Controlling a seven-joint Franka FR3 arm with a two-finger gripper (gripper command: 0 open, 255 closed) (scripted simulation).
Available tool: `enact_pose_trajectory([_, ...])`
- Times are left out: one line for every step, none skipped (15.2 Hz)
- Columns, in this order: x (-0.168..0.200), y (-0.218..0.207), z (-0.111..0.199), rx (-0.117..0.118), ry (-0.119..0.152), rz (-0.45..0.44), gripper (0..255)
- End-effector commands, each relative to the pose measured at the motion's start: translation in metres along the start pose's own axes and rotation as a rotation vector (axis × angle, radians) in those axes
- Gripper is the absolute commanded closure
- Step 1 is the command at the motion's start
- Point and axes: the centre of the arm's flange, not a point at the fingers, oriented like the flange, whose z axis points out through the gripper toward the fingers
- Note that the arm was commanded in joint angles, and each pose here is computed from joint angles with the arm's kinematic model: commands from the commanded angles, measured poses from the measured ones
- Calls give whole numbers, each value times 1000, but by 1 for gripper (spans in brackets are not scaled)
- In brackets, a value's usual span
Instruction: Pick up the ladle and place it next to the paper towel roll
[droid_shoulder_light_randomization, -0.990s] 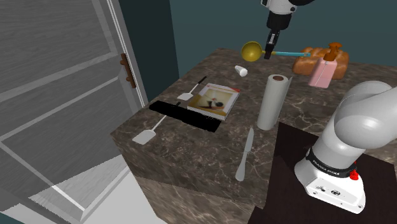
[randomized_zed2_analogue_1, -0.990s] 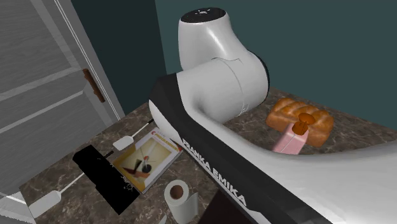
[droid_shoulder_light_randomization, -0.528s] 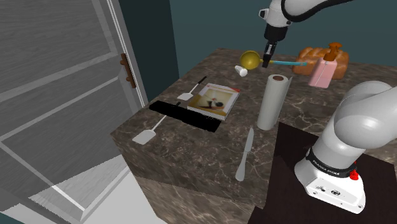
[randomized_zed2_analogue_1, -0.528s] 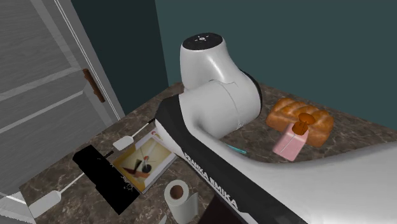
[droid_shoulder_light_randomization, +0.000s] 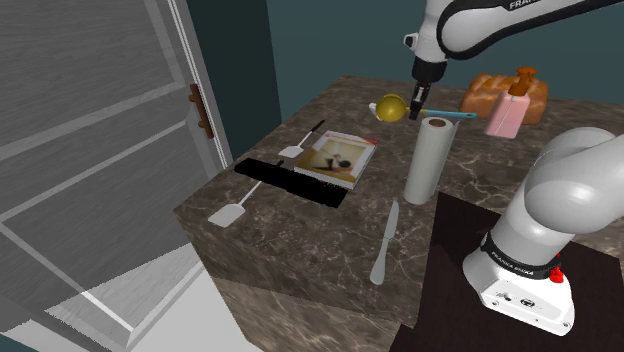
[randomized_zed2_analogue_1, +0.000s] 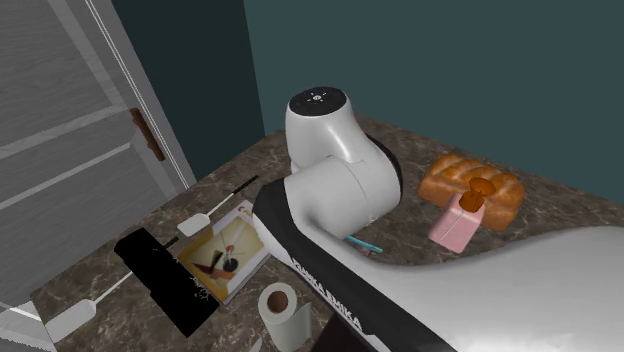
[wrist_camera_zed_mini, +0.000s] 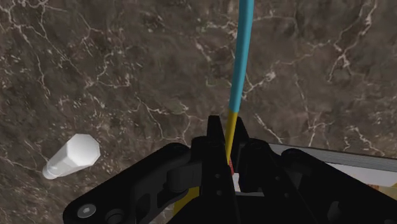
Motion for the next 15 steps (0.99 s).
enact_pose_trajectory([-1, -2, 11, 0, 1, 0, 255])
enact_pose_trajectory([-2, -3, 17, 0, 1, 0, 255])
enact_pose_trajectory([-2, -4, 22, 0, 1, 0, 255])
enact_pose_trajectory([-3, -4, 27, 0, 1, 0, 255])
enact_pose_trajectory([-3, -5, 32, 0, 1, 0, 255])
enact_pose_trajectory([-4, -6, 37, 0, 1, 0, 255])
enact_pose_trajectory([-4, -7, 42, 0, 1, 0, 255])
enact_pose_trajectory([-4, -8, 48, 0, 1, 0, 255])
enact_pose_trajectory([-5, -9, 53, 0, 1, 0, 255])
enact_pose_trajectory([-5, -9, 58, 0, 1, 0, 255])
enact_pose_trajectory([-6, -10, 63, 0, 1, 0, 255])
enact_pose_trajectory([-6, -11, 68, 0, 1, 0, 255])
enact_pose_trajectory([-7, -12, 74, 0, 1, 0, 255])
enact_pose_trajectory([-7, -13, 79, 0, 1, 0, 255])
enact_pose_trajectory([-7, -14, 84, 0, 1, 0, 255])
